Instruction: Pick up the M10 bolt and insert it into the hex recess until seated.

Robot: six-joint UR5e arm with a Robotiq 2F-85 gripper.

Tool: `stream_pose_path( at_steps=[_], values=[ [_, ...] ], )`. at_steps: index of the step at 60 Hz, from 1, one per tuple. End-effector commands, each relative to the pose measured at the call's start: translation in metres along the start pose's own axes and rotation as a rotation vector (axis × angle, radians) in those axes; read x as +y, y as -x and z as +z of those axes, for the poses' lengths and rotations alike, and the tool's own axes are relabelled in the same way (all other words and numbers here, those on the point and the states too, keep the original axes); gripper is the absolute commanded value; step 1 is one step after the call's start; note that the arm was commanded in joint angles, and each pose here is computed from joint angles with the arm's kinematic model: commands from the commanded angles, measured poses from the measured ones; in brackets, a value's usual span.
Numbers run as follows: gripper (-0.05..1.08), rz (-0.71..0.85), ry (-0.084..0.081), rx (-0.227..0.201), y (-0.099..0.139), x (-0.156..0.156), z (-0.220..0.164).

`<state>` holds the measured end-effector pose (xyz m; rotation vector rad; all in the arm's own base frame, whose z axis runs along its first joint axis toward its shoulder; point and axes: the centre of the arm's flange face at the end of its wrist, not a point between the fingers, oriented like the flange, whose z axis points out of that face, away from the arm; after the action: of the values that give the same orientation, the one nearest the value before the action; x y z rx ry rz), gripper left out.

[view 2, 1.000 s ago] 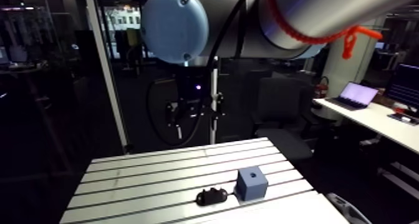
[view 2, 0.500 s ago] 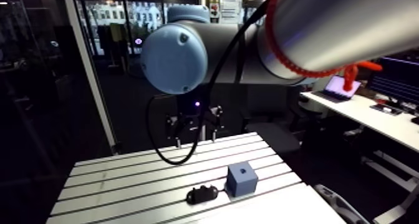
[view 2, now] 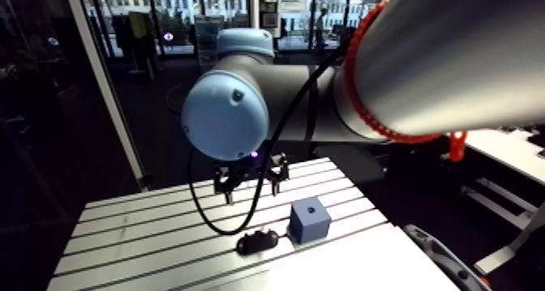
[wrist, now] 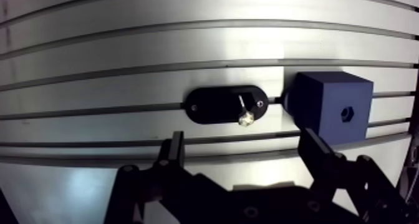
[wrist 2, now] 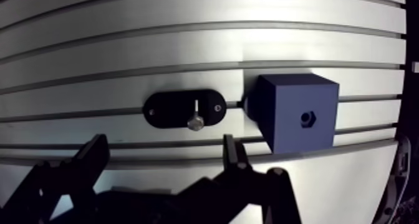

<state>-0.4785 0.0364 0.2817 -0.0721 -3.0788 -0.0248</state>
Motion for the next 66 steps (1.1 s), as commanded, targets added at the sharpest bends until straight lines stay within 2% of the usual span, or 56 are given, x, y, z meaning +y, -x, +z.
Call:
stream_pose_path(
  at_steps=[1,8,16,18,23,27,29,34,35,36,38,39,40,42,52,66],
  values=[
    [0.01,0.015,0.003,-0.001,0.005,0.011,0.009],
    [0.01,0.015,0.001,-0.006,0.011,0.01,0.017],
    [0.01,-0.017,0.012,0.028,0.015,0.008,0.023],
    [0.01,-0.028,0.019,0.044,0.017,0.013,0.026],
    [0.01,-0.017,0.018,0.052,0.019,0.02,0.028],
    [0.01,-0.02,0.009,0.055,0.021,0.023,0.03],
    [0.01,-0.033,-0.004,0.054,0.022,0.023,0.033],
    [0.01,-0.03,-0.017,0.058,0.023,0.028,0.035],
    [0.01,-0.03,-0.026,0.07,0.023,0.03,0.034],
    [0.01,-0.03,-0.026,0.07,0.023,0.03,0.034],
    [0.02,-0.032,-0.044,0.086,0.021,0.032,0.035],
    [0.02,-0.032,-0.044,0.086,0.021,0.032,0.035],
    [0.02,-0.03,-0.055,0.089,0.021,0.033,0.037],
    [0.02,-0.03,-0.061,0.09,0.021,0.034,0.037],
    [0.06,-0.031,-0.067,0.083,0.023,0.033,0.041],
    [0.09,-0.031,-0.064,0.072,0.028,0.032,0.047]
  ],
)
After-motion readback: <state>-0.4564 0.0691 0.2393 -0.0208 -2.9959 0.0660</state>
